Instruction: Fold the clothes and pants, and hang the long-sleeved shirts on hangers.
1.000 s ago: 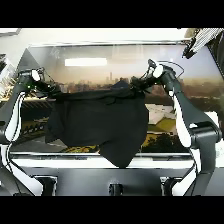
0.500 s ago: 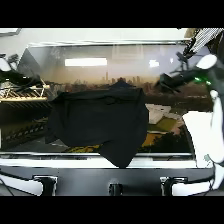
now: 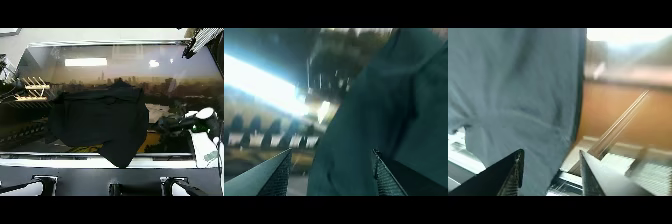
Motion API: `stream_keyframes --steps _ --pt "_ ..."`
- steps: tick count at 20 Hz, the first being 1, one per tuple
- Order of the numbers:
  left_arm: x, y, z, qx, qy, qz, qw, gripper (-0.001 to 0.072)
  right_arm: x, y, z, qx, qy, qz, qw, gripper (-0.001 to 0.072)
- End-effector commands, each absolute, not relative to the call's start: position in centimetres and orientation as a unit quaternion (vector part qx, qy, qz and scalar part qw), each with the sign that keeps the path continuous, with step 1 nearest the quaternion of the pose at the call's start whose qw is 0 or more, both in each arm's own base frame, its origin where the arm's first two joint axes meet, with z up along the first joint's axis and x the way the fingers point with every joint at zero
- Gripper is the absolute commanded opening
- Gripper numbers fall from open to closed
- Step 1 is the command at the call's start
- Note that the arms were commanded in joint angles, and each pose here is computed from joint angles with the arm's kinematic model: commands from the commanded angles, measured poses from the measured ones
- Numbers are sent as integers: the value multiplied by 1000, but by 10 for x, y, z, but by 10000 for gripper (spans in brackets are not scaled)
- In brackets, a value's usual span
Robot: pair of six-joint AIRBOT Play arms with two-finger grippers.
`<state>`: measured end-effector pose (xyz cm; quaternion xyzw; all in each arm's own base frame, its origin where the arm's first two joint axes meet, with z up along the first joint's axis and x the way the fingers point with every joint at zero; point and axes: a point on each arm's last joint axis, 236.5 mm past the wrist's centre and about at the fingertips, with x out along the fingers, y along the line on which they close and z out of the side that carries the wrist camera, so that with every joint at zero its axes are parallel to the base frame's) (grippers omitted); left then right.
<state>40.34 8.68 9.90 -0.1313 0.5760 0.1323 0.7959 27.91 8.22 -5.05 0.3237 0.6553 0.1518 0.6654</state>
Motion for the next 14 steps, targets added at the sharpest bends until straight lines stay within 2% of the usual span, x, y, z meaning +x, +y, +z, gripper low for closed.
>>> stream_keyframes --steps 1,5,11,12,13,14 --pt "387 87 97 -128 597 138 780 543 247 100 -81 355 653 158 650 420" --pt "383 84 95 -143 603 145 771 543 248 106 -91 377 636 150 656 419" --pt "380 88 98 -150 601 149 771 541 265 135 -106 350 623 125 688 416" --pt "378 91 101 -160 597 150 772 538 264 136 -110 346 625 122 688 391" --pt "374 95 102 -170 593 151 772 534 264 136 -111 346 627 121 687 302" --pt "367 100 101 -178 592 149 771 533 263 135 -113 342 629 121 687 176"
